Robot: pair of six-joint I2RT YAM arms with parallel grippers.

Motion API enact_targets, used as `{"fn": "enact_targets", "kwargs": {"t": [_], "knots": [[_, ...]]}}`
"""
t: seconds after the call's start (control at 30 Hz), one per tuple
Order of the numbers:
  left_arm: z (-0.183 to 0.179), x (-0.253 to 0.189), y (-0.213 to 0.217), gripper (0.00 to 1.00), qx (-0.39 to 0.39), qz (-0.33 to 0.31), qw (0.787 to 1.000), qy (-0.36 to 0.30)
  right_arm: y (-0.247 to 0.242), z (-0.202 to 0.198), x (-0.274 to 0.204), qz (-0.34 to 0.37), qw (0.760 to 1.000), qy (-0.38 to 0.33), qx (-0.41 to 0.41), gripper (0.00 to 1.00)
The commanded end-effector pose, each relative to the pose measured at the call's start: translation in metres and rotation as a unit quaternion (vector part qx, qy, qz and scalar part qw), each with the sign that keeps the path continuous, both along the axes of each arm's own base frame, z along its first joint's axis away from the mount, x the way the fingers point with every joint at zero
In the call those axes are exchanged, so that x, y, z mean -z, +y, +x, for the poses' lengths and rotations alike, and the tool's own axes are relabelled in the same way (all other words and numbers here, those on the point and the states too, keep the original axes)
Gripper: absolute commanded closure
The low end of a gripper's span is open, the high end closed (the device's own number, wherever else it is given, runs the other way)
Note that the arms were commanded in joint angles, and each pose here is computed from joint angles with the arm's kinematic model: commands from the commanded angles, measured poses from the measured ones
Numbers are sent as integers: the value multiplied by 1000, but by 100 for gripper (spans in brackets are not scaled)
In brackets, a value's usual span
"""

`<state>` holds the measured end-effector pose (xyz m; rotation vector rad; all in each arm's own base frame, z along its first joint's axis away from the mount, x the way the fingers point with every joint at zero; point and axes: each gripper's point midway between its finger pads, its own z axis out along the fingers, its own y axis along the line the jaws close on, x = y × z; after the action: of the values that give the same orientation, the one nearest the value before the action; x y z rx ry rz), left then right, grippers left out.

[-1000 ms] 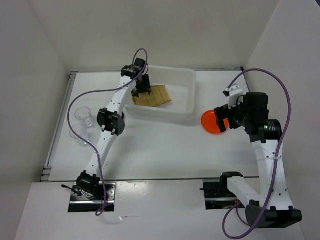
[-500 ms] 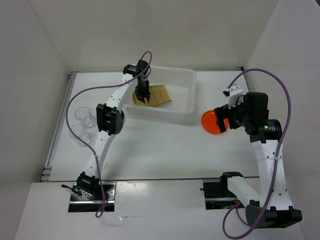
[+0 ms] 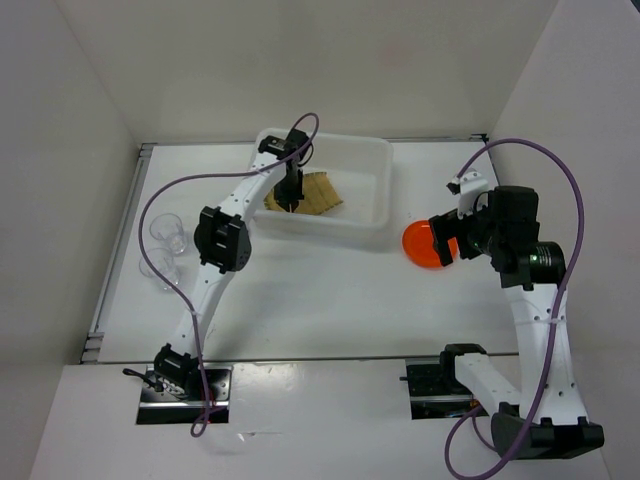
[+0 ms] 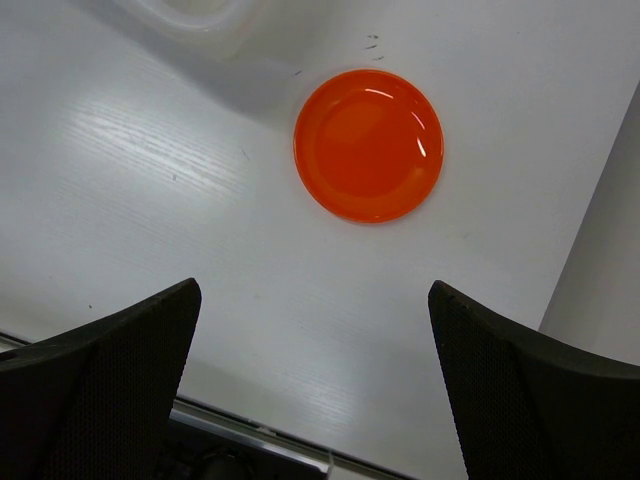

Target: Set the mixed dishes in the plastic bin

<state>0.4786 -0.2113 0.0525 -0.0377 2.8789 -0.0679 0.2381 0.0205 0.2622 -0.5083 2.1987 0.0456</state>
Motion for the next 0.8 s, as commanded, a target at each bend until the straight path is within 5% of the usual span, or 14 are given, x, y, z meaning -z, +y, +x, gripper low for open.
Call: {"fn": "enact_targets", "kwargs": {"t": [0.0,0.2,0.3,0.4,0.43,0.47,0.5,0.77], "knots": [[4,-11,14,83,-10,35,999,-20,-1,2,-3,1,1000,-15,6,1],[2,-13,30,83,-24,74,997,-25,-3,2,-7,0,1000,-23,17,1],[8,-50,30,84,-35,76,994,-72,-13,11,-10,-3,998,-38,55,1],[16,-138,23,84,-44,38,983,-173,-22,18,-4,-6,996,-31,84,1],[18,-159,16,79,-41,22,978,-201,-22,19,-2,-7,996,-27,84,1],[18,-178,12,56,-34,3,975,-221,-24,21,2,-10,996,-18,87,1],[15,-211,10,47,-29,-21,966,-255,-28,23,4,-21,996,-20,90,1],[-68,-333,-16,17,13,-75,932,-353,-58,24,79,-109,985,96,94,1]]}}
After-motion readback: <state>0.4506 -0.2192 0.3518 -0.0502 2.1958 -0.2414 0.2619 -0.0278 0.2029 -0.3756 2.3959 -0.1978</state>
